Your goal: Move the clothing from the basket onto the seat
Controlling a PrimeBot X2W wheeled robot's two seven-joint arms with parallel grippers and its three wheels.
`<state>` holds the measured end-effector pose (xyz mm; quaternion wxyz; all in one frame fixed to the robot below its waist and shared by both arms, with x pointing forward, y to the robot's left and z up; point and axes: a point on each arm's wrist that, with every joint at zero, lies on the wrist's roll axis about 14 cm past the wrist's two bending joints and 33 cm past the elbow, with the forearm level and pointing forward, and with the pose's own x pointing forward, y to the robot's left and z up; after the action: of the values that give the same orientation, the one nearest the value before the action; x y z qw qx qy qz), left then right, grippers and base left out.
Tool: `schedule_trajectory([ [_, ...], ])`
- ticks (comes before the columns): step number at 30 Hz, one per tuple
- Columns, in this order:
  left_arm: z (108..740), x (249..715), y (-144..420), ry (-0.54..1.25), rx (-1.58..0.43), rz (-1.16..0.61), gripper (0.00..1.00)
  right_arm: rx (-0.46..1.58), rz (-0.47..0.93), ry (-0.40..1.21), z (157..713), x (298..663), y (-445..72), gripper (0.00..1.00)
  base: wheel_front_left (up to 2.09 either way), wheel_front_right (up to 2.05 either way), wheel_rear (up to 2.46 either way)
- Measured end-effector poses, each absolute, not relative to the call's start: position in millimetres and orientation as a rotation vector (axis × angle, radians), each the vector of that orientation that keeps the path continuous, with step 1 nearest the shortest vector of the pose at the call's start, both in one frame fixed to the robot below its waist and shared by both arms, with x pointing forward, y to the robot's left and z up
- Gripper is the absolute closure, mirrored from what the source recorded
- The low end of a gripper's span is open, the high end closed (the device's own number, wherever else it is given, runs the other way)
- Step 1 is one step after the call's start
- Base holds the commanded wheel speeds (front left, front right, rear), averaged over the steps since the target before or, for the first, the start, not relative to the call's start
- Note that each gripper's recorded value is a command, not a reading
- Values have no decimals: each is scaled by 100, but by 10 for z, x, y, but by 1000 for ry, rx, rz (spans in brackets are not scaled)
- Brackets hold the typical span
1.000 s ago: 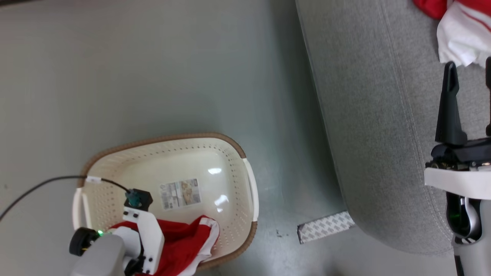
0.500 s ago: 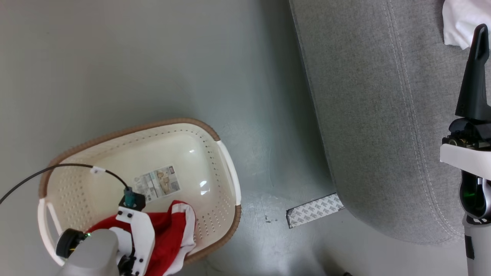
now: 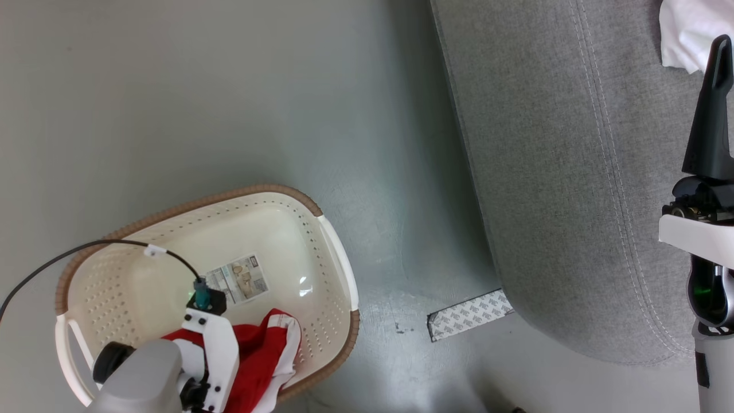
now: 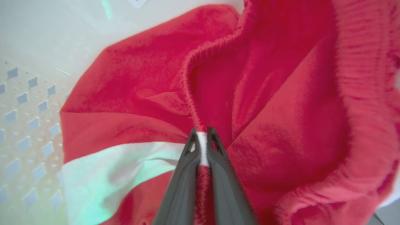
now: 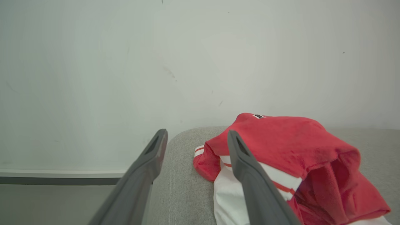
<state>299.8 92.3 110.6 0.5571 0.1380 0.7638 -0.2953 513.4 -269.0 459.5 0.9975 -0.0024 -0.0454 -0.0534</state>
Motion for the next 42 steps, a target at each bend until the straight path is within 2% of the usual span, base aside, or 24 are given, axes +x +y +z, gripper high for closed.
schedule_trajectory([
  [7,1184,3084,876,1759,299,-698,100,1,-109,-107,4670,5127,-2689,0,0,0,0],
  [17,1494,3327,723,1596,240,-690,100,4,-101,-170,4999,5055,-2672,0,0,0,0],
  [32,2394,3713,322,1176,113,-710,100,21,-86,-245,5491,4681,-2647,0,0,0,0],
  [42,3081,3875,256,896,38,-684,100,40,-34,-299,5769,4465,-2487,0,0,0,0],
])
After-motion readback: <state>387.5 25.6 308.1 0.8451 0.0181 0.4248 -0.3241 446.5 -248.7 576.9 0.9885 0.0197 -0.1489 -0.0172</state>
